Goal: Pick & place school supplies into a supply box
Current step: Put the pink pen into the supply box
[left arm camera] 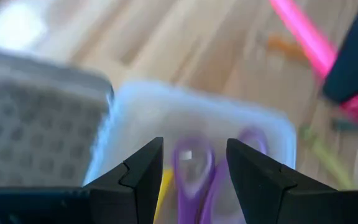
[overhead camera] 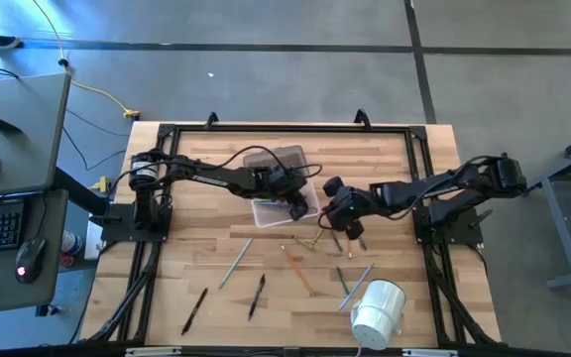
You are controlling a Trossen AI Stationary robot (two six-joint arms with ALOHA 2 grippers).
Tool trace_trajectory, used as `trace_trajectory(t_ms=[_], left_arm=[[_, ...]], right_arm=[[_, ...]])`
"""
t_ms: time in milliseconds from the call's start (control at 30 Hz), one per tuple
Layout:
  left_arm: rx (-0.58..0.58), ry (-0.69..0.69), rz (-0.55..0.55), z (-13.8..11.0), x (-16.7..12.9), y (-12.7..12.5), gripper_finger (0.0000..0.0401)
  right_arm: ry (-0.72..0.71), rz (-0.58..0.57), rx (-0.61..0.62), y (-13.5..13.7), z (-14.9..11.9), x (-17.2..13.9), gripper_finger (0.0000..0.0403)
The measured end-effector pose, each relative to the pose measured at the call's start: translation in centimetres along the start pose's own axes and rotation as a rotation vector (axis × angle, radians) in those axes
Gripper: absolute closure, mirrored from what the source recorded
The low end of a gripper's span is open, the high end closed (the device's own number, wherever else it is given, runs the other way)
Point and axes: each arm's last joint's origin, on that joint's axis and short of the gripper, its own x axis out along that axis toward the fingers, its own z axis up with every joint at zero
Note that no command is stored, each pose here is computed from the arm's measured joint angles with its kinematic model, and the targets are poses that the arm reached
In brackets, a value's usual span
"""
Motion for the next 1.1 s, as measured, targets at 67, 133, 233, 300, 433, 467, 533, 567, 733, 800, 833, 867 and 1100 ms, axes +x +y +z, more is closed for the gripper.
trace_trajectory(t_ms=[67,133,233,300,433,467,533,567,733,800,833,867,1100], left_arm=[[0.008,0.065,0.012,0.1,-1.2,0.6,0.0190],[-0.014,0.105,0.042,0.8,-3.2,1.0,0.0190],[-0.017,0.148,0.134,1.7,-6.5,1.8,0.0190],[-0.014,0.115,0.196,2.7,-8.9,2.1,0.0190],[-0.013,0.033,0.279,4.3,-13.9,2.8,0.0190],[-0.011,0.032,0.297,4.4,-14.9,3.0,0.0190],[-0.017,0.003,0.318,4.5,-17.0,3.3,0.0190],[-0.022,-0.006,0.328,4.5,-17.9,3.5,0.0190],[-0.059,-0.011,0.353,3.7,-21.5,4.4,0.0190],[-0.067,0.013,0.361,3.3,-22.1,4.6,0.0190],[-0.074,0.025,0.362,3.1,-22.4,4.7,0.0190],[-0.082,0.048,0.367,2.8,-22.5,4.8,0.0190],[-0.138,0.084,0.386,2.3,-22.6,4.9,0.0190]], right_arm=[[-0.040,-0.001,0.021,0.1,0.4,0.1,0.0381],[-0.072,-0.015,0.015,0.1,1.1,0.2,0.0378],[-0.095,-0.041,-0.018,-0.3,2.6,0.7,0.0377],[-0.127,-0.062,-0.015,-1.2,4.3,1.1,0.0378],[-0.190,-0.054,0.024,-3.2,8.0,3.2,0.0378],[-0.190,-0.048,0.021,-3.5,8.7,4.1,0.0378],[-0.180,-0.048,0.011,-4.1,9.9,5.8,0.0378],[-0.165,-0.044,0.006,-4.2,10.3,6.8,0.0378],[-0.053,-0.029,0.074,-4.4,10.8,10.3,0.0378],[0.007,-0.067,0.089,-4.5,10.7,10.7,0.0378],[0.041,-0.088,0.086,-4.6,10.7,10.7,0.0378],[0.066,-0.107,0.084,-4.6,10.6,10.6,0.0377],[0.051,-0.013,0.232,-5.3,9.5,11.1,0.0355]])
